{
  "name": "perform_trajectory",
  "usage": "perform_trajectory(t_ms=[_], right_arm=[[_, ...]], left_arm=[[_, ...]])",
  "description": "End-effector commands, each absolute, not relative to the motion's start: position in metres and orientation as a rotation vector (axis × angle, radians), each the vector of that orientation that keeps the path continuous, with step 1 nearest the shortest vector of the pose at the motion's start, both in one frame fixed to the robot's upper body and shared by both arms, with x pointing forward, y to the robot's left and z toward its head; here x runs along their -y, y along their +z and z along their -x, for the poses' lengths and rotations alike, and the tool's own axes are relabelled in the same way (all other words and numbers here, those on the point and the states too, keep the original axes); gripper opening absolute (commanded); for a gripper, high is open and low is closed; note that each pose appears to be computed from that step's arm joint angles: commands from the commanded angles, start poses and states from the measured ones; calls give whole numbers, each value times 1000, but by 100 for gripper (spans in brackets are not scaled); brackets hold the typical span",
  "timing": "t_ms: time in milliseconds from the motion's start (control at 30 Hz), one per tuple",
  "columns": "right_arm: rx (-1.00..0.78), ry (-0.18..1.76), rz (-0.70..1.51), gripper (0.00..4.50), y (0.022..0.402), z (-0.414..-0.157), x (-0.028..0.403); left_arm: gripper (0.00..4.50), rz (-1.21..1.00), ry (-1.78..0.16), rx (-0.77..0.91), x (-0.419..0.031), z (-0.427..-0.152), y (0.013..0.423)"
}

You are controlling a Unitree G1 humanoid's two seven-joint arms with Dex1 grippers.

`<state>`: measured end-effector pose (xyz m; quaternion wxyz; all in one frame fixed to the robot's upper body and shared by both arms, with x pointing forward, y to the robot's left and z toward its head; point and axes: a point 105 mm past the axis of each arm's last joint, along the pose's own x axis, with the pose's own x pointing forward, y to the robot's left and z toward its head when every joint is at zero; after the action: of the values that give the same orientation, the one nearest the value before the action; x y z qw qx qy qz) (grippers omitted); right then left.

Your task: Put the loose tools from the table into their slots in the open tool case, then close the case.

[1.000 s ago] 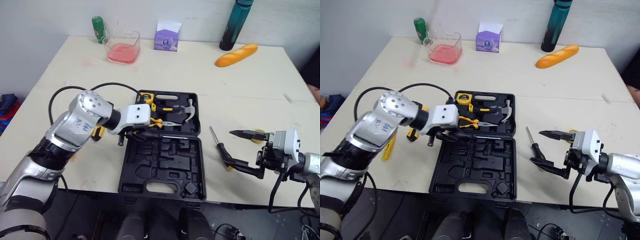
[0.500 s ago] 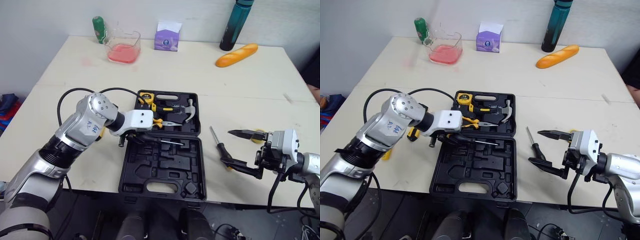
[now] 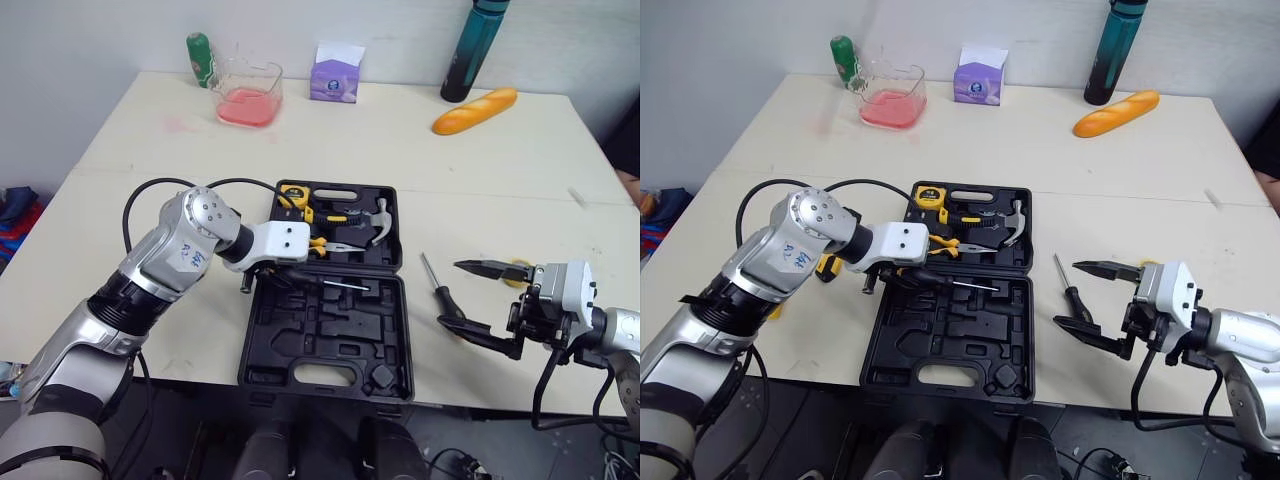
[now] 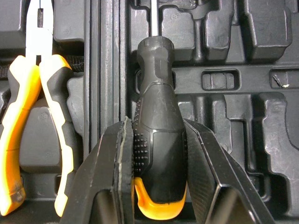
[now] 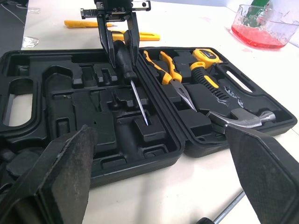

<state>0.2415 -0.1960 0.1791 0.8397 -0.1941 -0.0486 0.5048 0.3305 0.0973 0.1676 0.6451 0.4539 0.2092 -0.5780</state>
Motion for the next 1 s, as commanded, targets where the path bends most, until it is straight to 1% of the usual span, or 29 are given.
perform_trajectory(t_ms=[33, 133, 367, 500, 633, 733, 867, 900, 933, 967, 1000], right_arm=[[133, 1084, 415, 450, 185, -238, 190], [133, 1089, 413, 450, 185, -237, 190], [132, 1099, 412, 450, 187, -237, 188], [127, 1098, 409, 450, 185, -238, 188], [125, 1084, 406, 450, 183, -239, 192], [136, 1065, 402, 450, 182, -241, 193], [142, 1063, 406, 450, 182, -242, 193], [143, 1062, 406, 450, 182, -242, 193], [144, 1059, 408, 450, 182, -242, 194], [144, 1058, 409, 450, 182, -242, 195], [144, 1057, 410, 450, 182, -242, 195]], left_arm=[[231, -1064, -1319, -440, -95, -328, 174], [360, -1068, -1332, -369, -88, -325, 184], [360, -988, -1351, -328, -84, -312, 201], [360, -862, -1368, -201, -79, -312, 212], [360, -718, -1433, -16, -82, -306, 226], [279, -574, -1404, 66, -85, -309, 231], [99, -486, -1358, 49, -88, -316, 214], [67, -478, -1355, 45, -88, -317, 212], [17, -462, -1359, 41, -87, -317, 208], [6, -454, -1363, 40, -87, -316, 205], [6, -448, -1365, 39, -87, -316, 203]])
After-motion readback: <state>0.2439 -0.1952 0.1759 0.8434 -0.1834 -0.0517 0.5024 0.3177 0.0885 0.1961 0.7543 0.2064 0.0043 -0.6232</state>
